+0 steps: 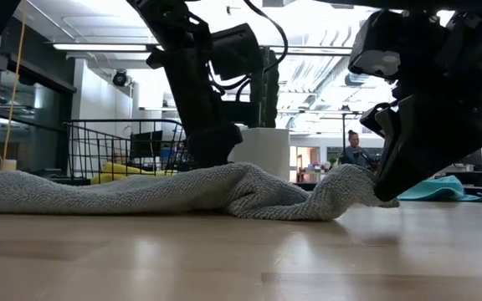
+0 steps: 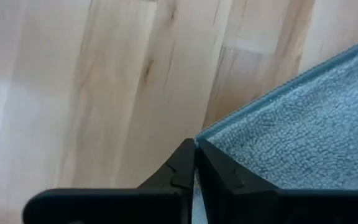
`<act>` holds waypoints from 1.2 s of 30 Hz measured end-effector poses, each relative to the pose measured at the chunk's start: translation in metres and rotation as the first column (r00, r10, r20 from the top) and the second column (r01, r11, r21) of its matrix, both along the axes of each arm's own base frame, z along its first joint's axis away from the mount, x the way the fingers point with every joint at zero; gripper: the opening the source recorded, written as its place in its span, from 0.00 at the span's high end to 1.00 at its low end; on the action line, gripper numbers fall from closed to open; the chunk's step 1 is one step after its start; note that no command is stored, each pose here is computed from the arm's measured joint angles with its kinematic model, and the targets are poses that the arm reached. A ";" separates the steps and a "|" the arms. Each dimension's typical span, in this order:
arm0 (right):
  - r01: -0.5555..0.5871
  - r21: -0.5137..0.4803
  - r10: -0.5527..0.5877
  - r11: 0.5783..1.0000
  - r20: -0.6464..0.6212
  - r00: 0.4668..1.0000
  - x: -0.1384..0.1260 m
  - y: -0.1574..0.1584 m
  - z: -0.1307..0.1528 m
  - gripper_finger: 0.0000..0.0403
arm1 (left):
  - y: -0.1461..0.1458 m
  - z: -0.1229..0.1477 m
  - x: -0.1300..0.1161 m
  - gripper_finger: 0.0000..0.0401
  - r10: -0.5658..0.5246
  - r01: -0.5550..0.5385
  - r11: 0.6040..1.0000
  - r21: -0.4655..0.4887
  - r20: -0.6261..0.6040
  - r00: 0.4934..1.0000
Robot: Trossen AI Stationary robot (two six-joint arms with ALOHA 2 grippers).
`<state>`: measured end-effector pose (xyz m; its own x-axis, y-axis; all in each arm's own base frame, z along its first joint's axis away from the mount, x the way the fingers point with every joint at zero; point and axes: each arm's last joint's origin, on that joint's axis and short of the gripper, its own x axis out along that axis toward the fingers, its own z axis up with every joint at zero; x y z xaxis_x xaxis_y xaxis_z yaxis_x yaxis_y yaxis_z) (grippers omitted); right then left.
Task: Fold microfiber towels
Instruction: Fold the gray microfiber towel on the table
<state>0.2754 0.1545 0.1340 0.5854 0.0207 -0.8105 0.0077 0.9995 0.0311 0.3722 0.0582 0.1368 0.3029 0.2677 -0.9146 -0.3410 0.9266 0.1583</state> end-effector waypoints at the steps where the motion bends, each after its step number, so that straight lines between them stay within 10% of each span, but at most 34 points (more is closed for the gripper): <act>1: 0.000 0.000 0.000 1.000 -0.001 1.000 0.000 0.000 0.000 1.00 | -0.001 0.000 0.000 0.99 -0.005 0.005 1.000 -0.001 -0.003 1.000; 21: -0.001 -0.001 0.001 1.000 -0.002 1.000 0.000 0.000 0.000 1.00 | 0.003 0.006 0.000 0.63 -0.164 0.166 0.981 -0.096 0.024 0.986; 36: 0.000 0.000 0.000 1.000 0.000 1.000 0.000 0.000 0.000 1.00 | 0.026 0.003 -0.005 0.73 -0.118 0.119 0.985 -0.125 0.019 0.993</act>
